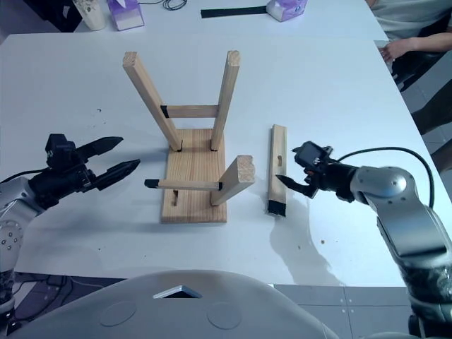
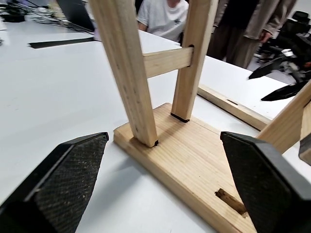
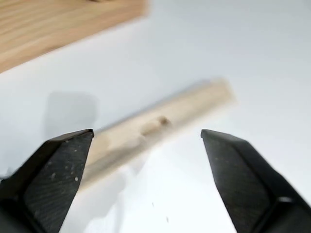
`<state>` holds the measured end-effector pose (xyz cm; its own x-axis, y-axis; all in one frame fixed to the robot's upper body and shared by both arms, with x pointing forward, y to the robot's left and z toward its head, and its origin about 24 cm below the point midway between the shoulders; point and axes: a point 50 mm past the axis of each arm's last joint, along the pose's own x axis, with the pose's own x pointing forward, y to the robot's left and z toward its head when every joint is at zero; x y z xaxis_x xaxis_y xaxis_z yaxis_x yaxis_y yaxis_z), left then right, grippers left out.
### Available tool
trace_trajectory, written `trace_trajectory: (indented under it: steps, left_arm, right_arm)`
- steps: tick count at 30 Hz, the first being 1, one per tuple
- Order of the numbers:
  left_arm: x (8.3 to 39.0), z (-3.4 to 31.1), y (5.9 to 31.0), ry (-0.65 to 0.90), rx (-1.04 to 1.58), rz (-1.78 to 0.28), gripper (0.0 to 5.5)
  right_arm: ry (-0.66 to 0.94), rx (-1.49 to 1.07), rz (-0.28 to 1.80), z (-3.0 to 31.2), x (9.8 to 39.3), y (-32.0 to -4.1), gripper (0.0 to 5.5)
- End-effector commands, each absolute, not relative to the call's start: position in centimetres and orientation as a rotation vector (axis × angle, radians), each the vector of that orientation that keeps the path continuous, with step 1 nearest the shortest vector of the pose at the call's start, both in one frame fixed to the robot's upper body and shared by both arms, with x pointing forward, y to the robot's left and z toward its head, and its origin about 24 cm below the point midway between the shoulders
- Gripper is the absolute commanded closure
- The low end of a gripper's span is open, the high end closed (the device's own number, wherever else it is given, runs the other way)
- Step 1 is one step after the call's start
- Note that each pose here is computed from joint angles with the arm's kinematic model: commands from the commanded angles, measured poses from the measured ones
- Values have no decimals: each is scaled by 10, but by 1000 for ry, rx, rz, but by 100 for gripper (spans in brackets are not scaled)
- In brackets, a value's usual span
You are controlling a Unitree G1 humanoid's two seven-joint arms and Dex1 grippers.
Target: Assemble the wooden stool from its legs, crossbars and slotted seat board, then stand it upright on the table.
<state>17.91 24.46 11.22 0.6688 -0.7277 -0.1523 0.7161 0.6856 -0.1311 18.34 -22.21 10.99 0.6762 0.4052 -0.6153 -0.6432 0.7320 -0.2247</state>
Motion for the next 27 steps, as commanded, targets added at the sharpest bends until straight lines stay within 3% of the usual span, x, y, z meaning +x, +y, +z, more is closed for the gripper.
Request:
trace_trajectory:
  steps: [1, 4, 9, 15, 27]
  left_arm:
    - [169, 113, 247, 188, -63, -758, 122]
    - [174, 113, 242, 180, -64, -773, 122]
    - [182, 117, 240, 169, -58, -799, 122]
    - [186, 121, 241, 155, -65, -797, 122]
    - [187, 122, 241, 145, -73, -786, 122]
  right_arm:
    - [589, -179, 437, 104, 157, -192, 141]
    - [611, -61, 306, 93, 156, -181, 141]
    - [656, -83, 88, 70, 153, -192, 141]
    - [711, -21, 88, 50, 145, -181, 141]
    - [634, -42, 71, 57, 155, -184, 141]
